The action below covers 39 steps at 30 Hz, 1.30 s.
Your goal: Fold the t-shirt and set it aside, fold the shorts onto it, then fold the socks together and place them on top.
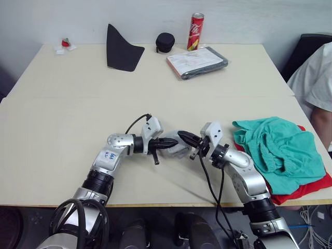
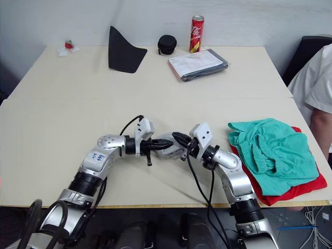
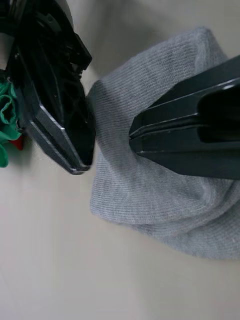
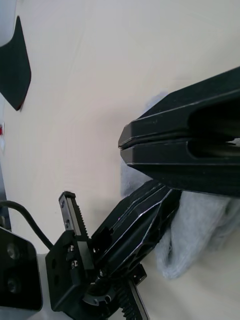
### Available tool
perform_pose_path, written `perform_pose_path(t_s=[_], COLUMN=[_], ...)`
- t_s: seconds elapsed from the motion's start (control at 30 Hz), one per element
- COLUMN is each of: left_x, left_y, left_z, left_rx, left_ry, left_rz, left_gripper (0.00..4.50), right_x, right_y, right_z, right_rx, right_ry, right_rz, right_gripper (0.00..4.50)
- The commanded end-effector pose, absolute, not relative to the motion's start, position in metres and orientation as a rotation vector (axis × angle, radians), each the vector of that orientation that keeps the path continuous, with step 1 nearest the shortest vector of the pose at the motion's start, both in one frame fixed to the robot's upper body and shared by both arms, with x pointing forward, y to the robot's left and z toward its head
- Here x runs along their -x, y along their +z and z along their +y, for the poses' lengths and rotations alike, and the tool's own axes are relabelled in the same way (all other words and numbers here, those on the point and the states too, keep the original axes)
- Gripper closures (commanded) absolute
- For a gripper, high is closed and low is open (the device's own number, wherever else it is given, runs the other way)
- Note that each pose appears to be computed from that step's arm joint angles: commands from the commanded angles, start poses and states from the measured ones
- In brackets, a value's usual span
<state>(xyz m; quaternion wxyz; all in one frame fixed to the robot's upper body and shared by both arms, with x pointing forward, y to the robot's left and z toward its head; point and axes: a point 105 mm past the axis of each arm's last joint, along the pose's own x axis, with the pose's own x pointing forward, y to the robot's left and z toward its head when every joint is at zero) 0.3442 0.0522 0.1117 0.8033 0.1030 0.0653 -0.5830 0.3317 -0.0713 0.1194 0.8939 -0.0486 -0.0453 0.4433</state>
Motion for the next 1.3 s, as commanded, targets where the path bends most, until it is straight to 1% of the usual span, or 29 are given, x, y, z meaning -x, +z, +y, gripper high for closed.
perform_pose_path(t_s=[0.03,0.13,0.23,0.3,0.37,0.5,0.57,0.63,0.77,0.83,0.93,1.0,1.07,1.1,1.2,1.27,1.3], left_x=[-0.345,-0.344,-0.344,-0.344,-0.343,-0.337,-0.337,-0.34,-0.343,-0.343,-0.337,-0.336,-0.336,-0.336,-0.336,-0.336,-0.336], left_y=[0.092,0.091,0.089,0.088,0.089,0.105,0.112,0.117,0.112,0.107,0.097,0.096,0.096,0.096,0.096,0.096,0.097], left_z=[0.058,0.061,0.063,0.066,0.068,0.067,0.067,0.066,0.064,0.063,0.063,0.064,0.065,0.065,0.065,0.066,0.067], left_rx=[-0.235,-0.225,-0.224,-0.222,-0.222,-0.2,-0.202,-0.195,-0.217,-0.226,-0.261,-0.26,-0.258,-0.268,-0.275,-0.276,-0.279], left_ry=[-1.213,-1.208,-1.203,-1.198,-1.202,-1.246,-1.25,-1.241,-1.226,-1.22,-1.239,-1.239,-1.237,-1.241,-1.239,-1.238,-1.239], left_rz=[0.196,0.187,0.18,0.175,0.161,0.071,0.037,0.026,0.05,0.066,0.091,0.088,0.079,0.071,0.051,0.04,0.031], left_gripper=[4.5,4.5,4.5,4.5,4.5,4.5,4.5,4.5,4.5,4.5,4.5,4.5,4.5,4.5,4.5,4.5,4.5], right_x=[-0.333,-0.344,-0.352,-0.352,-0.351,-0.345,-0.343,-0.344,-0.35,-0.356,-0.36,-0.355,-0.345,-0.341,-0.338,-0.342,-0.345], right_y=[0.109,0.094,0.089,0.091,0.104,0.134,0.139,0.136,0.114,0.106,0.097,0.1,0.119,0.127,0.133,0.13,0.129], right_z=[-0.068,-0.082,-0.101,-0.113,-0.117,-0.1,-0.09,-0.08,-0.068,-0.071,-0.087,-0.092,-0.093,-0.098,-0.108,-0.116,-0.119], right_rx=[0.162,0.178,0.156,0.16,0.119,0.079,0.078,0.086,0.137,0.131,0.127,0.108,-0.023,-0.097,-0.141,-0.139,-0.14], right_ry=[0.927,0.858,0.79,0.774,0.771,0.841,0.867,0.88,0.88,0.849,0.803,0.836,0.897,0.916,0.963,0.959,0.961], right_rz=[-0.059,-0.012,-0.001,-0.013,-0.052,-0.143,-0.159,-0.147,-0.09,-0.067,-0.042,-0.051,-0.092,-0.084,0.028,0.132,0.189], right_gripper=[4.49,4.49,4.49,4.49,4.49,4.49,4.49,4.49,4.49,4.49,4.49,4.49,4.49,4.49,3.97,3.31,2.9])
